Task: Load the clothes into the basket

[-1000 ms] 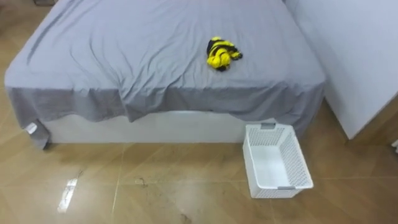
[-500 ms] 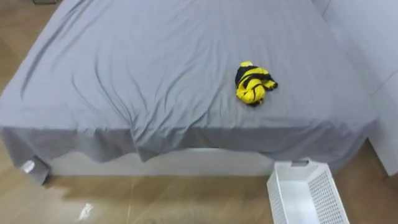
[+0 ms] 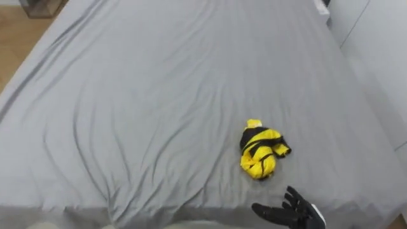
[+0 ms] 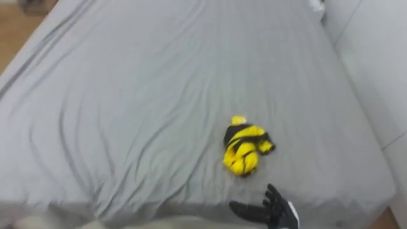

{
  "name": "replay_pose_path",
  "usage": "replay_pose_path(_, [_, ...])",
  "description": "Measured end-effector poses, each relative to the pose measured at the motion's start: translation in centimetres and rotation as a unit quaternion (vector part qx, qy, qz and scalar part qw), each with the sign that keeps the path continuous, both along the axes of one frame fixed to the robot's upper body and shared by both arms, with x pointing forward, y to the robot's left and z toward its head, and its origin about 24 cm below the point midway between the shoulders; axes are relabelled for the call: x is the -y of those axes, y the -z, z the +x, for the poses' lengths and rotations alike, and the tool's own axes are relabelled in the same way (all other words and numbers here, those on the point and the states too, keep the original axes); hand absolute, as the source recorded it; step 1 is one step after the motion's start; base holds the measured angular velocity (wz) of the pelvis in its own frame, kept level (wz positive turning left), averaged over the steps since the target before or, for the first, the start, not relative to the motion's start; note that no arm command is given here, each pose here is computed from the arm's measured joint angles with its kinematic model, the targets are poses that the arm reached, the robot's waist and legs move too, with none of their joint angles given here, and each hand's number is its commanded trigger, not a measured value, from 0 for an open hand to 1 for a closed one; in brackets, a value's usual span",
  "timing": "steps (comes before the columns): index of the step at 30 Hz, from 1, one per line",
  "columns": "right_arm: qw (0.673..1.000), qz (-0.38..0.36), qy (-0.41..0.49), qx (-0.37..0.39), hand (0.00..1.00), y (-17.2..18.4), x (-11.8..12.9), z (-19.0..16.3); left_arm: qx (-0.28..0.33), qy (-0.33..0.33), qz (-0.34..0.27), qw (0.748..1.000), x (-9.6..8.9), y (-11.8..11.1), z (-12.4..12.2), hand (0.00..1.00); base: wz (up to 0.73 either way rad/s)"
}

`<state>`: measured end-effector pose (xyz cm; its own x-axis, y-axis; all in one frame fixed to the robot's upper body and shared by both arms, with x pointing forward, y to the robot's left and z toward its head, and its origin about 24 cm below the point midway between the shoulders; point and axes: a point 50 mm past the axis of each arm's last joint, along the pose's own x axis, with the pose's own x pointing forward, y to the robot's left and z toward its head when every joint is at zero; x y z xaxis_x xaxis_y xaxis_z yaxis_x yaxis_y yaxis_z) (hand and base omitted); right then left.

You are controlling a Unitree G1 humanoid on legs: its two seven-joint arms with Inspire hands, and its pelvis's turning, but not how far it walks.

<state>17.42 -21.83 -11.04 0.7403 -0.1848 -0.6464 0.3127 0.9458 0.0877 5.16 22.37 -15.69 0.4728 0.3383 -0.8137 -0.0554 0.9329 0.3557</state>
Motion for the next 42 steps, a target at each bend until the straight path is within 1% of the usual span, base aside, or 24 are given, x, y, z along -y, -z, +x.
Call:
replay_pose_path(3, [1.000,-0.005,0.015,0.004,0.00,-0.3,0.2,-0.3,0.028,-0.020,0.008,0.999,-0.4,-0.4,0.8,0.00,-0.33])
replay_pose_path(6, [1.000,-0.015,0.022,0.012,0.00,-0.8,0.3,-0.1,0.036,-0.030,0.014,0.999,-0.5,-0.5,1.0,0.00,-0.46])
replay_pose_path(9, [0.999,-0.042,0.019,0.029,0.00,-1.7,0.7,0.3,0.024,-0.032,0.020,0.999,-0.8,-0.5,0.3,0.00,-0.23])
replay_pose_path(10, [0.998,-0.047,0.024,0.041,0.00,-2.1,1.0,0.6,0.019,-0.034,0.019,0.999,-0.7,-0.4,-0.2,0.00,-0.27])
replay_pose_path(13, [0.995,-0.058,0.034,0.080,0.00,-3.3,1.4,1.4,0.009,-0.036,0.021,0.999,-0.9,-0.3,-0.6,0.00,-0.04])
replay_pose_path(16, [0.993,-0.069,0.025,0.097,0.00,-3.9,1.5,1.9,-0.007,-0.038,0.021,0.999,-0.9,-0.1,-1.1,0.00,0.02])
replay_pose_path(24, [0.989,-0.079,0.007,0.123,0.00,-5.0,1.1,3.8,-0.030,-0.028,0.019,0.999,-0.6,0.2,-0.8,0.00,0.00])
replay_pose_path(28, [0.988,-0.078,-0.012,0.130,0.00,-5.2,0.4,4.4,-0.035,-0.023,0.018,0.999,-0.5,0.3,-0.7,0.00,0.02])
replay_pose_path(33, [0.989,-0.072,-0.037,0.127,0.00,-5.0,-0.6,4.8,-0.034,-0.023,0.020,0.999,-0.3,0.4,-0.2,0.00,0.03])
replay_pose_path(38, [0.990,-0.092,-0.045,0.092,0.00,-4.0,-0.4,5.3,-0.042,-0.020,0.022,0.999,-0.2,0.5,0.0,0.00,0.01])
replay_pose_path(42, [0.993,-0.097,-0.028,0.061,0.00,-3.1,0.0,5.4,-0.040,-0.016,0.021,0.999,-0.2,0.5,0.6,0.00,0.04])
